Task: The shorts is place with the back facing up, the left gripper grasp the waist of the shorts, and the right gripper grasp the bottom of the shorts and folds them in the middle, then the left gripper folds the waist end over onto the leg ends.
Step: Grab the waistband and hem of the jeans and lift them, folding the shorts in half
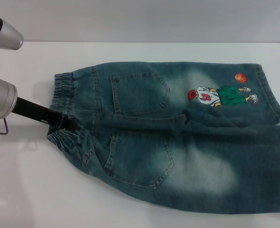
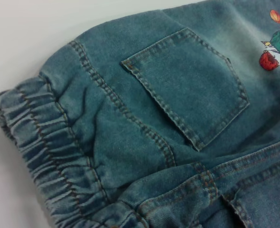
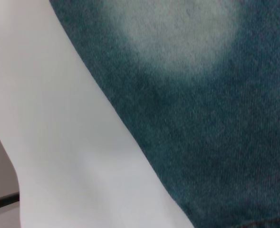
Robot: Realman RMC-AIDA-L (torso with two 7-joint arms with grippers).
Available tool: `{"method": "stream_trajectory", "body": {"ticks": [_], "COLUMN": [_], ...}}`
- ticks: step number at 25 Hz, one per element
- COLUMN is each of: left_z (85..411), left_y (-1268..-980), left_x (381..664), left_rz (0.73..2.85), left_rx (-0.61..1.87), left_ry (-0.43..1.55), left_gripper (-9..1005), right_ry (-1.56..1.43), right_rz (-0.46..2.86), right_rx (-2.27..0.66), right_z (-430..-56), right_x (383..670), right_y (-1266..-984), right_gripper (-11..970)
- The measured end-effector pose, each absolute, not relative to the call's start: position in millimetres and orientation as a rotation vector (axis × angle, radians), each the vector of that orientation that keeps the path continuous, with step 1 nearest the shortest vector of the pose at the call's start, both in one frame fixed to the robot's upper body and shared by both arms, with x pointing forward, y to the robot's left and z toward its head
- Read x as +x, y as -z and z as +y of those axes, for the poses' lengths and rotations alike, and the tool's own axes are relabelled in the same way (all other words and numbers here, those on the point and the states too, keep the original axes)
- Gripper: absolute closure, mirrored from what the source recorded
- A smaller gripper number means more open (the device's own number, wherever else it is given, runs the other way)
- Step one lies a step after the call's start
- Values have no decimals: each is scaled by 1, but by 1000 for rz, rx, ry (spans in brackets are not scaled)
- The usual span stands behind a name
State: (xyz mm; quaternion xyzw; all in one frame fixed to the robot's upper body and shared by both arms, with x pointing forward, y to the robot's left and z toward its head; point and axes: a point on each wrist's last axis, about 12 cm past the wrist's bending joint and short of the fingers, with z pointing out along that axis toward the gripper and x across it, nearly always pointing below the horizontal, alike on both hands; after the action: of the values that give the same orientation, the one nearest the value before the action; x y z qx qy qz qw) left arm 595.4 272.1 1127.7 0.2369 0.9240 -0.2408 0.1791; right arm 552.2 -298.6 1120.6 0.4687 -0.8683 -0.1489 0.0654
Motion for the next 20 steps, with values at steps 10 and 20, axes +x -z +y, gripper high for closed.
{"method": "stream_trajectory", "body": {"ticks": [10, 20], "left_z": [270, 266], "left_y": [-1130, -1129], "left_x": [598, 602], "left_rz": [2604, 2596], "left_rx": [677, 693], "left_ry": [676, 673], "left_gripper": [947, 947], "right_ry": [449, 460], "right_rz": [-2617, -2582], "right_rx": [1448, 1486], "right_z": [-293, -286], "right_x": [553, 553], "right_y": [-1126, -1128], "right_gripper": [383, 382]}}
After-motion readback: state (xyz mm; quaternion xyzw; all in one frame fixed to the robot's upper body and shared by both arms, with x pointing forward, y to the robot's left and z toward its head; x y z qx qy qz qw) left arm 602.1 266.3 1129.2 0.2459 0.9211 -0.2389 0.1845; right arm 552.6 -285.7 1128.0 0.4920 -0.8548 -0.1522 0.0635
